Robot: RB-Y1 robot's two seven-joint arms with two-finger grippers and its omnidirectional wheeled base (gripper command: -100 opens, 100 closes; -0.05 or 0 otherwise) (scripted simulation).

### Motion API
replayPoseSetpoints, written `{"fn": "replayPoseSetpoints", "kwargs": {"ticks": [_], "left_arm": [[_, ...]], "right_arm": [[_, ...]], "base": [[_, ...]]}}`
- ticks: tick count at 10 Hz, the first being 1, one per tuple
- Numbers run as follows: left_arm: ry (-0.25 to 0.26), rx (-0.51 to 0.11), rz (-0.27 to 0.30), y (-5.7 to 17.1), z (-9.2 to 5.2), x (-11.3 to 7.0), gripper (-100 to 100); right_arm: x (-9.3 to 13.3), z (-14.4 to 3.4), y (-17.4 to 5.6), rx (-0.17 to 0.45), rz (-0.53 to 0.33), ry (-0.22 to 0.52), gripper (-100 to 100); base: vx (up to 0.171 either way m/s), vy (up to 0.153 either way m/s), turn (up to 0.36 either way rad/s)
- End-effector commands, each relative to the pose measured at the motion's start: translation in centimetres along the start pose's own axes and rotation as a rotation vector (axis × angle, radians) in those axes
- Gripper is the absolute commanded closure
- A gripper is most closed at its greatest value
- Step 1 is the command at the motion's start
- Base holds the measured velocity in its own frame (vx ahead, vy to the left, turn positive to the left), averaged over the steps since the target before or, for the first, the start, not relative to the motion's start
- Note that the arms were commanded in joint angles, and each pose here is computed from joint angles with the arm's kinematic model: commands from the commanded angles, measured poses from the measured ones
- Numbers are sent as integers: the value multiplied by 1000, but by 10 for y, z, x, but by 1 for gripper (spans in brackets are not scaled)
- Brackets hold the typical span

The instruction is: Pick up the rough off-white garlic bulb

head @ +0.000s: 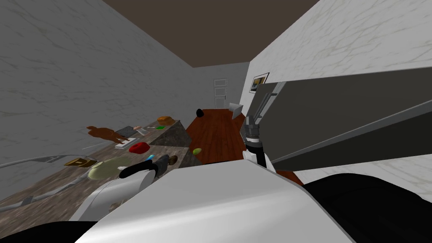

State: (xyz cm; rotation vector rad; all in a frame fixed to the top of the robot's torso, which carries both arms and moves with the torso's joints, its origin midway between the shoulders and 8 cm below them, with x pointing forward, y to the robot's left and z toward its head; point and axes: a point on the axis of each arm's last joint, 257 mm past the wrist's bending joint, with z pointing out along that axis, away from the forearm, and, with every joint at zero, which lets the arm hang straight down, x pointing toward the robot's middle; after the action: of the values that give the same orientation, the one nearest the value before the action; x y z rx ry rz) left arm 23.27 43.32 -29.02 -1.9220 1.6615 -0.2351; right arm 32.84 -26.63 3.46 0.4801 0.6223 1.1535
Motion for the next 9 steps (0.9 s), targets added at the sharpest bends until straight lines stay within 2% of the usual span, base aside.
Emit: {"fn": "replayPoseSetpoints", "kwargs": {"ticks": [1, 2, 6, 7, 8, 9], "left_arm": [[0, 0, 0, 0, 0, 0, 0], [9, 6, 14, 1, -7, 4, 100], [32, 15, 48, 5, -27, 16, 100], [36, 17, 53, 5, -31, 18, 100], [33, 16, 48, 5, -28, 16, 100], [34, 16, 49, 5, -28, 16, 0]], "right_arm": [[0, 0, 0, 0, 0, 0, 0], [0, 0, 0, 0, 0, 0, 0], [0, 0, 0, 0, 0, 0, 0], [0, 0, 0, 0, 0, 0, 0], [0, 0, 0, 0, 0, 0, 0], [0, 0, 0, 0, 0, 0, 0]], "base": [[0, 0, 0], [42, 7, 127], [54, 9, 114], [52, 11, 91], [20, 4, 16], [0, 0, 0]]}}
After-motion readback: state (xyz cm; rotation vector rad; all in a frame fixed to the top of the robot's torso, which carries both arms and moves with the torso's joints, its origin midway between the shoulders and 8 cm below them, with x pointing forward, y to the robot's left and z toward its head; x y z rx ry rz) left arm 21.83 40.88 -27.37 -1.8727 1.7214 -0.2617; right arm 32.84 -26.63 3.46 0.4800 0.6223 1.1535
